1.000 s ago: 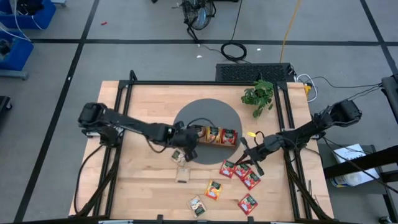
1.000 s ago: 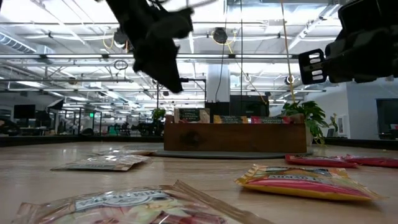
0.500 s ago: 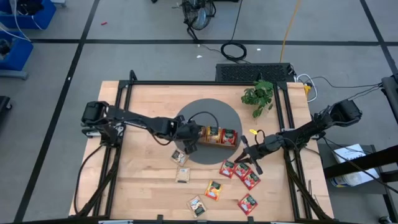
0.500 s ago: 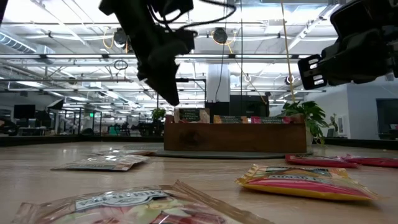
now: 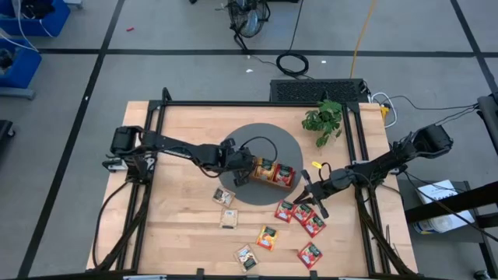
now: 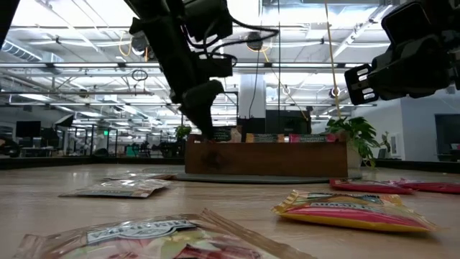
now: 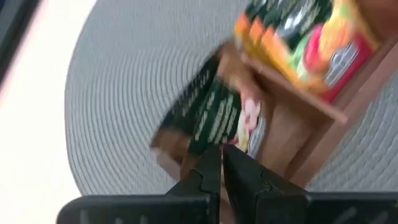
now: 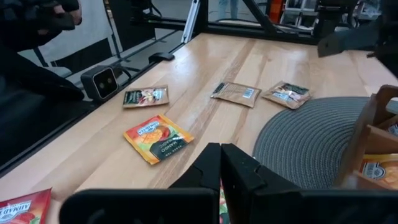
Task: Pick & Place Tea
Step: Put the brown tea bag into the left section of the wooden organizer
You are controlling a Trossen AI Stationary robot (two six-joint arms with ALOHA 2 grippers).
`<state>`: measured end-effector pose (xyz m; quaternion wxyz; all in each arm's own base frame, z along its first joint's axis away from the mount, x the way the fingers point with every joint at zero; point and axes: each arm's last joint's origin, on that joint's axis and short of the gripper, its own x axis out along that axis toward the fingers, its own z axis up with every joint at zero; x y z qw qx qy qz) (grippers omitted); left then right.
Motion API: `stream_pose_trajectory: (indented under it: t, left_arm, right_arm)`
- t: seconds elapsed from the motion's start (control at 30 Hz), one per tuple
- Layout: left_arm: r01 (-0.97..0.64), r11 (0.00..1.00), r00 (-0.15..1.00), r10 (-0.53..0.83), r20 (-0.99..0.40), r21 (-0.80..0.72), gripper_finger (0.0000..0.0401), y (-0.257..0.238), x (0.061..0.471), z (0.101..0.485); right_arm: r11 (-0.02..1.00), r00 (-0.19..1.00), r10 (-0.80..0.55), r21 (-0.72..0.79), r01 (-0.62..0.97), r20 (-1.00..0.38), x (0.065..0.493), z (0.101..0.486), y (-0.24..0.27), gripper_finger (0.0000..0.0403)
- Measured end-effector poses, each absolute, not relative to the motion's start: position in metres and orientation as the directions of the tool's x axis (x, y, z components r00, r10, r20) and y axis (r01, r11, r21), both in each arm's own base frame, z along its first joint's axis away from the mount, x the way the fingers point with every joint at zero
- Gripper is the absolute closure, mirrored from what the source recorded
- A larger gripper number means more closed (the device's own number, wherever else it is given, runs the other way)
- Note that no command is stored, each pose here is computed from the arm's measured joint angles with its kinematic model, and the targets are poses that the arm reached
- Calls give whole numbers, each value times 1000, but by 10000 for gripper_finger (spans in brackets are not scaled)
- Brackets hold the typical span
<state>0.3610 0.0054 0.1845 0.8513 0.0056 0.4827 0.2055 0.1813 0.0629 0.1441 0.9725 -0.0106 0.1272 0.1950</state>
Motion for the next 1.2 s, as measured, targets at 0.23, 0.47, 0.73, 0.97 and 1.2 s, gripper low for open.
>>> stream_pose_trajectory:
  t: [0.23,0.47,0.73,0.97,1.2]
  left_arm:
    - [-345,892,460,433,-775,294,375,4,366,195]
    - [-342,847,463,529,-711,407,375,-2,373,218]
    - [-413,821,449,561,-696,395,375,9,377,221]
    - [-391,834,418,538,-732,390,375,11,382,203]
    - [-369,839,395,530,-750,399,375,11,383,193]
  right_arm:
    - [924,885,374,34,-380,-276,181,142,63,403]
    - [924,885,375,35,-380,-275,181,142,63,403]
    - [925,887,376,42,-379,-269,181,142,63,403]
    - [924,886,376,42,-379,-271,181,142,63,403]
    - [925,885,375,42,-379,-275,181,142,63,403]
